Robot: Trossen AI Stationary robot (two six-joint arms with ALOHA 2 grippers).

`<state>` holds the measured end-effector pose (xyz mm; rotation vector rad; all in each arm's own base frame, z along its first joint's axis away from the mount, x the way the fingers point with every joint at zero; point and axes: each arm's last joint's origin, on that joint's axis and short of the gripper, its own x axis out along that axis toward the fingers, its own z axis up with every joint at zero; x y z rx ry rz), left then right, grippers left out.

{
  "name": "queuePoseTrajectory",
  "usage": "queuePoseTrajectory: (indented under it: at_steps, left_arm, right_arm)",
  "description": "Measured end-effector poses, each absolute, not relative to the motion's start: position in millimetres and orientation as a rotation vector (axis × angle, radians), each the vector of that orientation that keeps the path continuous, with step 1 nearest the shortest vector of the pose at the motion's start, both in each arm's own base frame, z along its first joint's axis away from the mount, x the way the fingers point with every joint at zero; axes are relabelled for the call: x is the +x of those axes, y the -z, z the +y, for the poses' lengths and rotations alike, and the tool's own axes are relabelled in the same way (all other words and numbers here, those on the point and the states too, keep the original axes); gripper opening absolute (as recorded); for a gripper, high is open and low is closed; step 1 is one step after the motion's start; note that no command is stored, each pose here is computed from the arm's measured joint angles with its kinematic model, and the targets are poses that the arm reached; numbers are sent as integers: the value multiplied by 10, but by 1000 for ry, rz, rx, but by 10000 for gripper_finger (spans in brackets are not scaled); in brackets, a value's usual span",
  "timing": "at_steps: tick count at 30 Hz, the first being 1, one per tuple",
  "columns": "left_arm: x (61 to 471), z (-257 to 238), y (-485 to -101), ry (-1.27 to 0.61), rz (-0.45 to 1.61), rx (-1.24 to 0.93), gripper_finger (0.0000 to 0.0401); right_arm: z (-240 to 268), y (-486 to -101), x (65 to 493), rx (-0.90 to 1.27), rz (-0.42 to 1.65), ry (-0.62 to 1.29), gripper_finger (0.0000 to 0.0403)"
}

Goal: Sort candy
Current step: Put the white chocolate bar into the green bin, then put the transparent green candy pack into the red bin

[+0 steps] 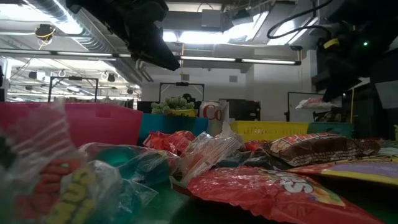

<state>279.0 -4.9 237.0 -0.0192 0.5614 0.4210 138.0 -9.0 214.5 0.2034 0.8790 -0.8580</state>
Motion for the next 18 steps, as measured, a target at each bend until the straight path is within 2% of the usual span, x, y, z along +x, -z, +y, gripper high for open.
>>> queuePoseTrajectory:
  at_steps: [6,18]
  left_arm:
    - [2790,-49,-2370,-421,562,-19,92]
    - [2790,-49,-2370,-421,562,-19,92]
  right_arm:
    - [-109,-2140,1380,216,889,863,20]
    - [-105,-2140,1380,225,894,852,126]
